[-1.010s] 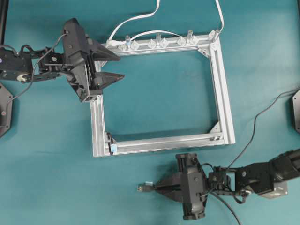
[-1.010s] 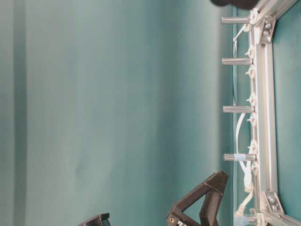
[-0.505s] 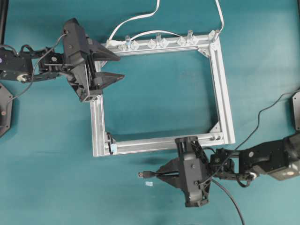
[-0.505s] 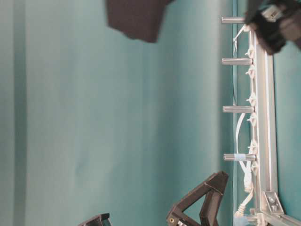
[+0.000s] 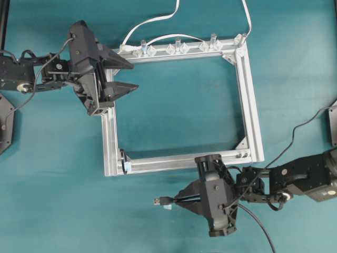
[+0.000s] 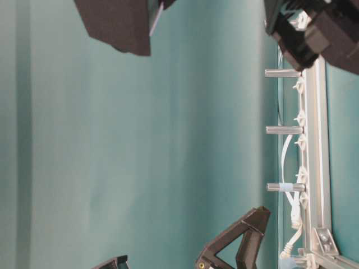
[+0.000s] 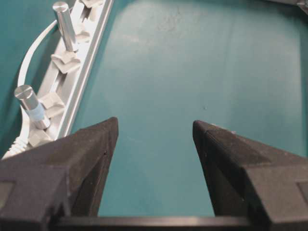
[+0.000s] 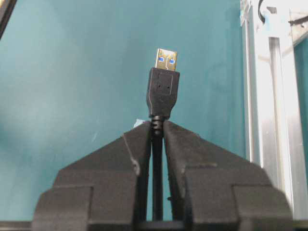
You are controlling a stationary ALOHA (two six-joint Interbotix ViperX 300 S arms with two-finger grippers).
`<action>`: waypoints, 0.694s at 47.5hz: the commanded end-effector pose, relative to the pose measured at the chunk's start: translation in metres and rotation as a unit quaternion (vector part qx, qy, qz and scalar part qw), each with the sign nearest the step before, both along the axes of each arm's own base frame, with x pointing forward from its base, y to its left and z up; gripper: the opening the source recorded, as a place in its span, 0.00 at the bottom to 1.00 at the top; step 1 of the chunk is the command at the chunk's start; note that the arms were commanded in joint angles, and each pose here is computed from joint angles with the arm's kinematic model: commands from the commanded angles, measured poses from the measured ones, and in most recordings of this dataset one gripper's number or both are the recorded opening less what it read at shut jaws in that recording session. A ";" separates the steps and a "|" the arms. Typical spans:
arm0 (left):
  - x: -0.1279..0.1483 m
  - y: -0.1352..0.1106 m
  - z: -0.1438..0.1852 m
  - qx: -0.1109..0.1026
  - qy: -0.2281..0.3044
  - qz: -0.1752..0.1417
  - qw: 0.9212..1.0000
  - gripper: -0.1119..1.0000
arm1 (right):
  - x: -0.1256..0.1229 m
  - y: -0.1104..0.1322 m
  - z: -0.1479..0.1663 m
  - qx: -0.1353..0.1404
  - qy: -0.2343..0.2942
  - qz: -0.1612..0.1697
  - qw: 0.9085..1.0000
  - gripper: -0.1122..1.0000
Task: Insert the wire through the string loop located on the left side.
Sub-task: 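Lift the cable and carry it toward the black cable-tie loop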
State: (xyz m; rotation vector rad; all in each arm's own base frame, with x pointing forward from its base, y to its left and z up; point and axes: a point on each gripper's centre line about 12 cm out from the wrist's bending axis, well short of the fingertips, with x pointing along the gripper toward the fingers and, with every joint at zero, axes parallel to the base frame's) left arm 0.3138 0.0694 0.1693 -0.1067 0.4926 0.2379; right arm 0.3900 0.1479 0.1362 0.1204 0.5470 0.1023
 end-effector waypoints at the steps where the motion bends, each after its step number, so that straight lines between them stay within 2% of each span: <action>1: 0.002 -0.002 0.009 0.006 -0.014 -0.006 1.000 0.69 | 0.005 -0.001 0.022 0.011 -0.025 -0.002 1.000 0.19; 16: 0.003 -0.006 0.009 0.006 -0.014 -0.012 1.000 0.69 | 0.011 -0.015 0.021 0.009 -0.016 -0.011 1.000 0.19; 33: 0.003 -0.008 0.009 0.005 -0.014 -0.014 1.000 0.69 | 0.018 -0.038 0.019 -0.016 0.000 -0.002 1.000 0.19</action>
